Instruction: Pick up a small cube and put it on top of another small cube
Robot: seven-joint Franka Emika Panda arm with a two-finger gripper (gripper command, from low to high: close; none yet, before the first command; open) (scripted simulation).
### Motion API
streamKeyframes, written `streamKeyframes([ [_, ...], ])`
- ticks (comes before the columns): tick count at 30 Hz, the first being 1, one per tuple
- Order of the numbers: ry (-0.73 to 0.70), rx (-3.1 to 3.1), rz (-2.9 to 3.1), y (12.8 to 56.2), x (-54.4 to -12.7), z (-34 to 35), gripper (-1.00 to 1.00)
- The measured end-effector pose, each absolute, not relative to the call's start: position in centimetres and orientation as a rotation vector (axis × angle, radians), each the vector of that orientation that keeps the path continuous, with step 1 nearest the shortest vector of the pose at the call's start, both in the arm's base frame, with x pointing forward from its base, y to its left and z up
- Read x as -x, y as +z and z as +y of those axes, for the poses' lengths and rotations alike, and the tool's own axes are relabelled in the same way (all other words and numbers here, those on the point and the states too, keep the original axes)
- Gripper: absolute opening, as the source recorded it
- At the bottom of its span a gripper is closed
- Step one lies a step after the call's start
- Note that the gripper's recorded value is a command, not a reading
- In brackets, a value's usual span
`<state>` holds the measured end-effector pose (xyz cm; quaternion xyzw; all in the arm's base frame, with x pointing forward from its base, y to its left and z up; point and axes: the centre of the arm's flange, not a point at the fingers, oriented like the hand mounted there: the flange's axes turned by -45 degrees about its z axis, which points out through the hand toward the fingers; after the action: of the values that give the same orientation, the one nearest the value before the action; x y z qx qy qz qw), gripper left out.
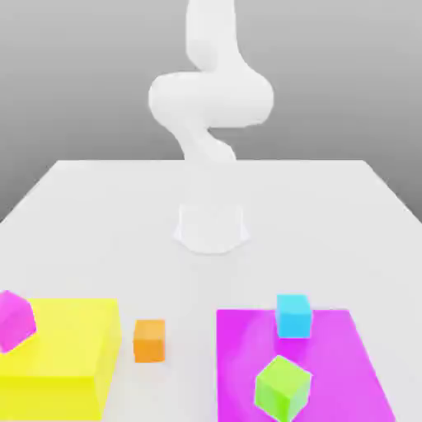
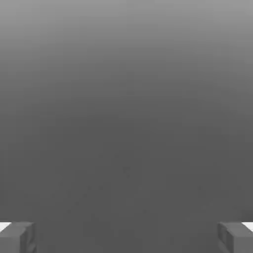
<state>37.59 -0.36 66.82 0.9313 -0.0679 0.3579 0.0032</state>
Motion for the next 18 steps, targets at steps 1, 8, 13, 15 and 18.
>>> streamKeyframes([
  [1, 1.078, -2.924, -0.295, 64.9, -38.7, -0.7, 0.00],
  [8, 0.791, -2.888, -0.833, 51.6, -43.7, -3.9, 0.00],
  [13, 0.589, -2.799, -1.201, 42.0, -44.3, -6.8, 0.00],
  [15, 0.508, -2.750, -1.345, 38.3, -43.9, -7.8, 0.00],
  [18, 0.386, -2.662, -1.556, 32.9, -42.8, -9.1, 0.00],
])
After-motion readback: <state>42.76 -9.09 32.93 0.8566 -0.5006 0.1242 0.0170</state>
